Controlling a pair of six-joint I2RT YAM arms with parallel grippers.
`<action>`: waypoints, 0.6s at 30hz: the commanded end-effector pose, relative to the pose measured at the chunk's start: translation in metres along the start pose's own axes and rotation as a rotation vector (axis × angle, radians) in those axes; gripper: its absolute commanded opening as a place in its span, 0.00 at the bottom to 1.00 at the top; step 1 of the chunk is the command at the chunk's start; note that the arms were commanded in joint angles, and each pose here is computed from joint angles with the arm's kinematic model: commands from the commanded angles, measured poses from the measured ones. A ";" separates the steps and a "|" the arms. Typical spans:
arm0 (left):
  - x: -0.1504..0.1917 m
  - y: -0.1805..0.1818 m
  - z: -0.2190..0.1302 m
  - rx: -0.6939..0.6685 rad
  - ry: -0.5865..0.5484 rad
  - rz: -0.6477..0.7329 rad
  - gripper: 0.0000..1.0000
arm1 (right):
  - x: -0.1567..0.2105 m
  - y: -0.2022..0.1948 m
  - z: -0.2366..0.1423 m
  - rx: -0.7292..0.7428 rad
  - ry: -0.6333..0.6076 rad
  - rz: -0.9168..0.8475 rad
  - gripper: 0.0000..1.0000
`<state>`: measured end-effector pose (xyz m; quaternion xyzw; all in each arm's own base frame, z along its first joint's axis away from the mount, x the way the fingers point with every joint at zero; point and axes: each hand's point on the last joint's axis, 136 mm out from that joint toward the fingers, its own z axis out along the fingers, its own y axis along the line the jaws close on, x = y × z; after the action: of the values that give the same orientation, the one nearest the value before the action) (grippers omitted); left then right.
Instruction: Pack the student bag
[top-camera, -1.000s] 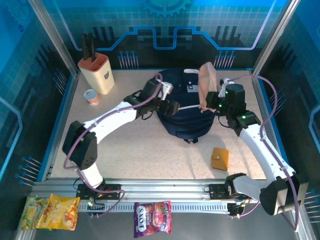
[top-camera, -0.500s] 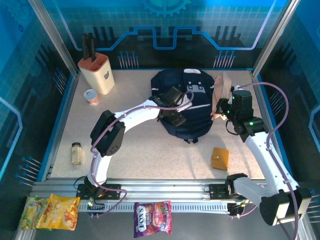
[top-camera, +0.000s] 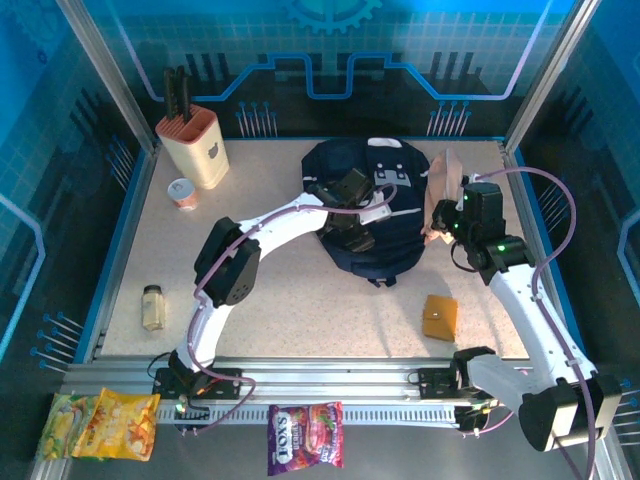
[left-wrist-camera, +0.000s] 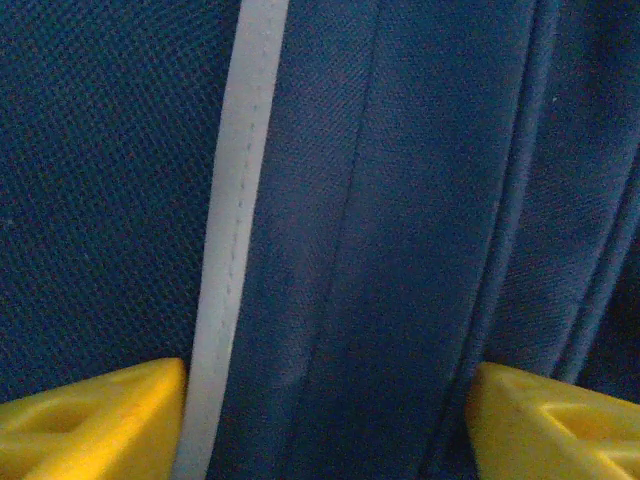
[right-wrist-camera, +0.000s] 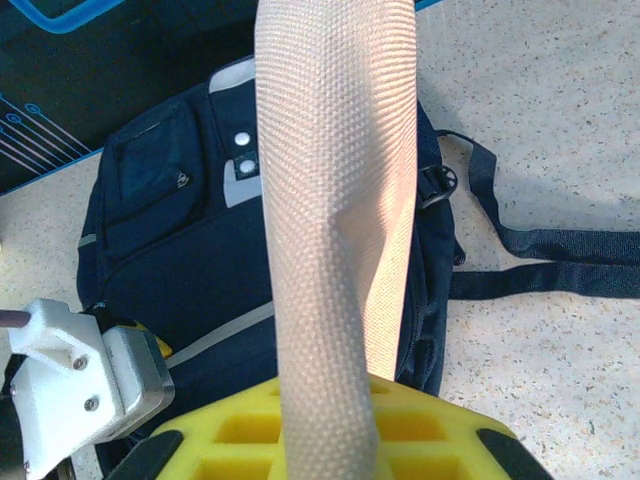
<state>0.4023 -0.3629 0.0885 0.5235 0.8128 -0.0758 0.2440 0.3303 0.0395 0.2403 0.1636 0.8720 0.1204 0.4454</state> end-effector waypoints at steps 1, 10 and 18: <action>-0.004 0.000 0.008 -0.010 0.024 0.007 0.58 | -0.003 -0.007 -0.002 0.019 -0.021 0.030 0.15; -0.036 0.004 -0.039 -0.024 -0.096 -0.027 0.25 | -0.007 -0.034 -0.022 0.158 -0.063 0.016 0.17; -0.050 0.007 -0.060 0.005 -0.167 -0.075 0.13 | 0.013 -0.063 -0.041 0.255 -0.036 0.053 0.20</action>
<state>0.4028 -0.3704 0.1153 0.5014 0.8197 -0.0940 0.2606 0.2958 0.0010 0.2448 0.2138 0.8639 0.0474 0.4535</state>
